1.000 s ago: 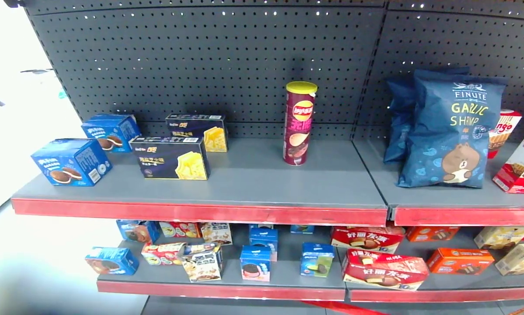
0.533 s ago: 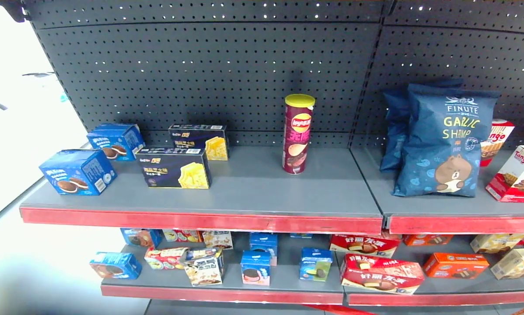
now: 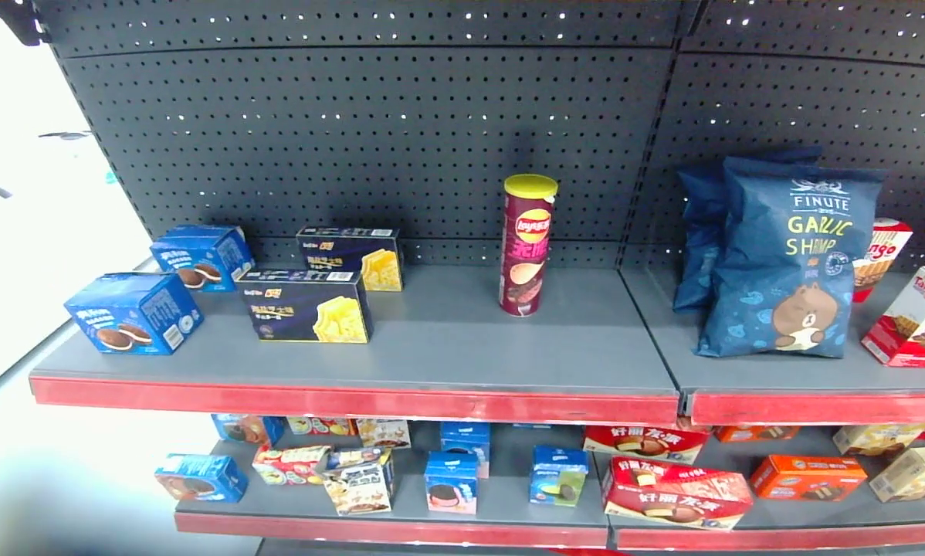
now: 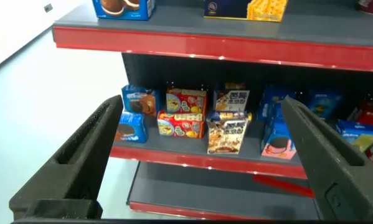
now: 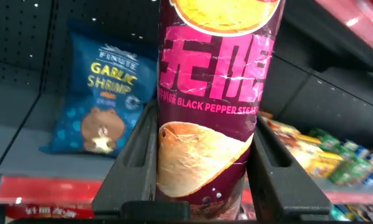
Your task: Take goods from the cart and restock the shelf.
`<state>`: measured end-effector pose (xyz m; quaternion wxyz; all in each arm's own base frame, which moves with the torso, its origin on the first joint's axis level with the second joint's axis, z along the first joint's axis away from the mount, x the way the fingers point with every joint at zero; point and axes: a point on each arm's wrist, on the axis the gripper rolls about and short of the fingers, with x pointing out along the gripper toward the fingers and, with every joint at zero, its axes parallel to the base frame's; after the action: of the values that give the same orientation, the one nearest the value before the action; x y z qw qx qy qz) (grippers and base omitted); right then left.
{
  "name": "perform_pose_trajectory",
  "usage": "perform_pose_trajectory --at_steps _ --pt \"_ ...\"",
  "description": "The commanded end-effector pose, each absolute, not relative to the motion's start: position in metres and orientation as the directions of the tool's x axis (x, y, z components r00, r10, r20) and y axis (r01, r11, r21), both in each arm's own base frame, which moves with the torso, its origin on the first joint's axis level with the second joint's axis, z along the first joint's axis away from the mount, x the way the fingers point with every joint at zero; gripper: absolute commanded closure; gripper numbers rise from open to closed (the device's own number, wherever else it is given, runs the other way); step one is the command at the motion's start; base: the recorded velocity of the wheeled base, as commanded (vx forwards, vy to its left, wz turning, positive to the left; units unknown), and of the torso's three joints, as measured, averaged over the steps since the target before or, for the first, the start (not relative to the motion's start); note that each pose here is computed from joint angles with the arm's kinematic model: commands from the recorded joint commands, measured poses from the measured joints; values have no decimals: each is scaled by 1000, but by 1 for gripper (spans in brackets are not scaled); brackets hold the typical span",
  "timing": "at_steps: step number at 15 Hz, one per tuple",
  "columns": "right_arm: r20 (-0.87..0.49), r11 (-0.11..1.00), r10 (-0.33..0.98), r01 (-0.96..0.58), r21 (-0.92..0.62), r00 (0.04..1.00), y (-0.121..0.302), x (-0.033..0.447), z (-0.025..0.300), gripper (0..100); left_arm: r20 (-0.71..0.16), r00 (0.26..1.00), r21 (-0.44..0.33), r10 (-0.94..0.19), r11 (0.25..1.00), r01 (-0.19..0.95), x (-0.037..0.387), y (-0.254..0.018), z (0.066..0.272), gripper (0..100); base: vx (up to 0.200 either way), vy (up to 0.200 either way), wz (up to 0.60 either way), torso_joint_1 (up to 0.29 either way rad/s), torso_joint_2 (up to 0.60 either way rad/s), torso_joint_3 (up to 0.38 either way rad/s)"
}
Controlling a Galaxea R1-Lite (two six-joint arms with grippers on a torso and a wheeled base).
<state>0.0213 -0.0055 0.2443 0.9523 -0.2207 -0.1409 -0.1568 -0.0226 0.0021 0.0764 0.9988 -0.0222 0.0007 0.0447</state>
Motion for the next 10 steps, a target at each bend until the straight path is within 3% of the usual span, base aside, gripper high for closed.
perform_pose_trajectory --at_steps 1,2,4,7,10 --pt "334 854 -236 359 -377 913 -6 22 244 100 -5 996 -44 89 995 -89 -23 2 77 0 200 0 0 12 7 2" --pt "332 854 -235 357 -378 913 -6 22 244 100 -5 996 -44 89 995 -89 -23 2 77 0 200 0 0 17 12 -2" --pt "331 854 -234 356 -379 914 -6 22 244 100 -5 996 -44 89 995 -89 -23 2 77 0 0 0 0 0 0 0" --pt "328 855 -233 353 -379 916 -6 23 243 100 -5 996 -44 89 995 -89 -23 2 77 0 0 0 -600 2 4 -4" --pt "330 854 -235 356 -379 914 -6 22 243 100 -5 996 -44 89 995 -89 -23 2 77 0 0 0 0 0 0 0"
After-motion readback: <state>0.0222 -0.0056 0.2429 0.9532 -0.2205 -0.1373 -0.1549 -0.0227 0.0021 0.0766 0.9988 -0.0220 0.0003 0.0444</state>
